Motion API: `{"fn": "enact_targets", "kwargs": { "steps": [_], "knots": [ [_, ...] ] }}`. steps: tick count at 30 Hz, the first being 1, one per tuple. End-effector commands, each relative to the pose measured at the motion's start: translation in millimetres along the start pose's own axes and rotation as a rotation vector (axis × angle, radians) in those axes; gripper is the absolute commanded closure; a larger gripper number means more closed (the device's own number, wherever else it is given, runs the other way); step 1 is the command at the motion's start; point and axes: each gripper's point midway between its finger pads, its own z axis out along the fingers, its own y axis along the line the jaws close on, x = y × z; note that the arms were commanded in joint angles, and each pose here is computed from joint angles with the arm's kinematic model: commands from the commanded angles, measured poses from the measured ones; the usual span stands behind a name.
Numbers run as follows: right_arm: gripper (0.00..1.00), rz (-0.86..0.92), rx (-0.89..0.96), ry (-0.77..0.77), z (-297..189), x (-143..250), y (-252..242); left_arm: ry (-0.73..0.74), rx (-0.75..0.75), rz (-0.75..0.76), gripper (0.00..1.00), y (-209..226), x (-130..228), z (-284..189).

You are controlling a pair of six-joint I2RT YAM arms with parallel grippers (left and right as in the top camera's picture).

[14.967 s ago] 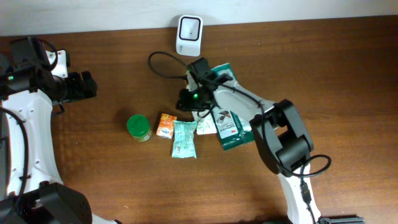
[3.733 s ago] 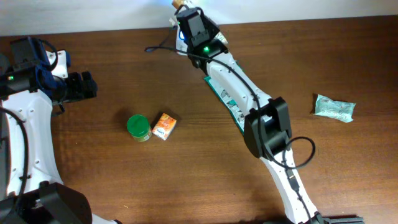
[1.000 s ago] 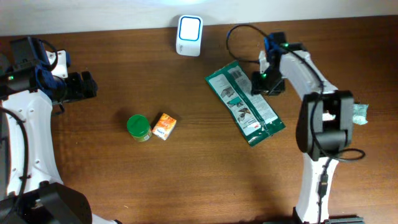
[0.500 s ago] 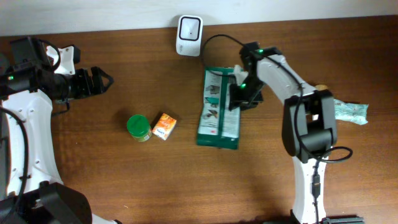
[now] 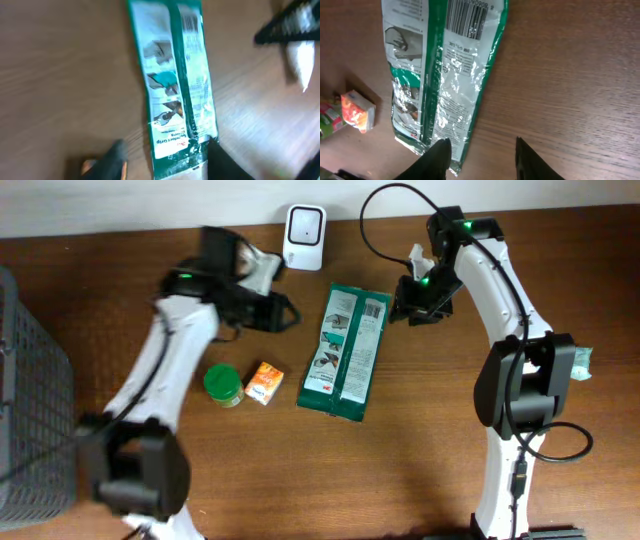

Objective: Scan the item barcode
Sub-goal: 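Reach the right gripper to the green glove packet and grasp its edge, then grasp the packet's left edge with the left gripper, holding it with both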

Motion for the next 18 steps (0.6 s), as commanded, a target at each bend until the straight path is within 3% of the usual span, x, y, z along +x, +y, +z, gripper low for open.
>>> {"fn": "enact_targets", "kwargs": {
  "steps": [1,3,4,7,13,18],
  "knots": [
    [0.66,0.036,-0.019,0.016,9.3,6.3,0.2,0.130,0.067,0.093,0.83,-25.9,23.5,66.4],
    [0.69,0.062,-0.018,0.033,19.2,10.4,-3.6,0.166,0.080,0.104,0.98,-30.7,32.2,87.8],
    [0.72,0.091,-0.017,0.048,25.8,14.5,-6.7,0.182,0.083,0.105,1.00,-30.7,36.5,97.7],
    [0.80,0.128,-0.064,0.086,50.1,26.2,-9.7,0.233,0.086,0.080,1.00,-22.9,50.7,118.6],
    [0.81,0.131,-0.169,0.087,76.2,31.1,-4.5,0.287,0.078,0.004,1.00,-11.7,66.7,139.8],
    [0.80,0.148,-0.195,0.067,87.1,28.8,-3.3,0.357,-0.002,-0.184,1.00,5.6,87.8,156.3]
  ]
}}
